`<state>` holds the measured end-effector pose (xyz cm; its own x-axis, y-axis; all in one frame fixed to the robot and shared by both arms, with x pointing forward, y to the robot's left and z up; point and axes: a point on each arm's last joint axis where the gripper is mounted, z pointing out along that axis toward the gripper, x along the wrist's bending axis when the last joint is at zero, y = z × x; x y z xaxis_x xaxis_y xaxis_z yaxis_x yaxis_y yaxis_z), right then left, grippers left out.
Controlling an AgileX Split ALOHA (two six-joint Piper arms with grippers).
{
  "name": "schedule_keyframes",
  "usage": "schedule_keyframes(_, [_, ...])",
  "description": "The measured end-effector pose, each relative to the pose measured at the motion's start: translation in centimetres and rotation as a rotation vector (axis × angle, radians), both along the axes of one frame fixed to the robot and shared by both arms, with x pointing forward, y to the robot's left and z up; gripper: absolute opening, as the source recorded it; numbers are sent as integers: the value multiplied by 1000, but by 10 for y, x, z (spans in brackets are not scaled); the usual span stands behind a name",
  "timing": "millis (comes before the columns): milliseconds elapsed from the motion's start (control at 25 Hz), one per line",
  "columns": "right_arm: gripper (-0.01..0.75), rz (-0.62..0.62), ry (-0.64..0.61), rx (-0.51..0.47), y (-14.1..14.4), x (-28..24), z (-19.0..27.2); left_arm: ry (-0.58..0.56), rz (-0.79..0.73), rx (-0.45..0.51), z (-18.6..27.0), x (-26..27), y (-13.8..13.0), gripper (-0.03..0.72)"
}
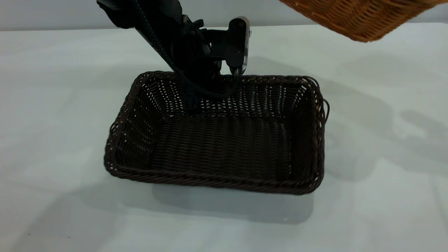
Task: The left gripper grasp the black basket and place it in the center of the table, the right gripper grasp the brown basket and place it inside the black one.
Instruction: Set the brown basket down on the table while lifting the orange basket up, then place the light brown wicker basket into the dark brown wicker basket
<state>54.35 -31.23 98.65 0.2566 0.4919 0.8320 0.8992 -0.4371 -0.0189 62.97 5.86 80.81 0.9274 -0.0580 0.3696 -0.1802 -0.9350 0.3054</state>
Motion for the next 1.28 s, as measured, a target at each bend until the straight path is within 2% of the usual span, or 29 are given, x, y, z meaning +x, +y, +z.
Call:
schedule_keyframes(240, [67, -62, -61, -16, -13, 10, 11, 8, 47, -20, -1, 0, -1, 356])
schedule_keyframes(400, [68, -114, -129, -38, -33, 21, 30, -1, 43, -42, 19, 1, -3, 417])
schedule_keyframes(560, [68, -155, -157, -51, -46, 24, 37, -25, 10, -93, 74, -2, -5, 426])
schedule_keyframes(680, [68, -159, -148, -79, -49, 23, 35, -80, -19, -150, 137, -9, -2, 426])
schedule_keyframes(880, [68, -146, -108, -106, -48, 24, 27, -253, -25, -261, 258, -33, 30, 426])
schedule_keyframes(960, [68, -121, -85, -104, -40, 26, 23, -338, -8, -298, 300, -46, 49, 426])
schedule_keyframes(1080, [69, 7, -40, -139, -7, 31, 11, -474, 17, -357, 354, -71, 73, 426])
schedule_keyframes(1280, [69, 304, 33, -223, 77, 30, -23, -578, 50, -420, 396, -99, 93, 426])
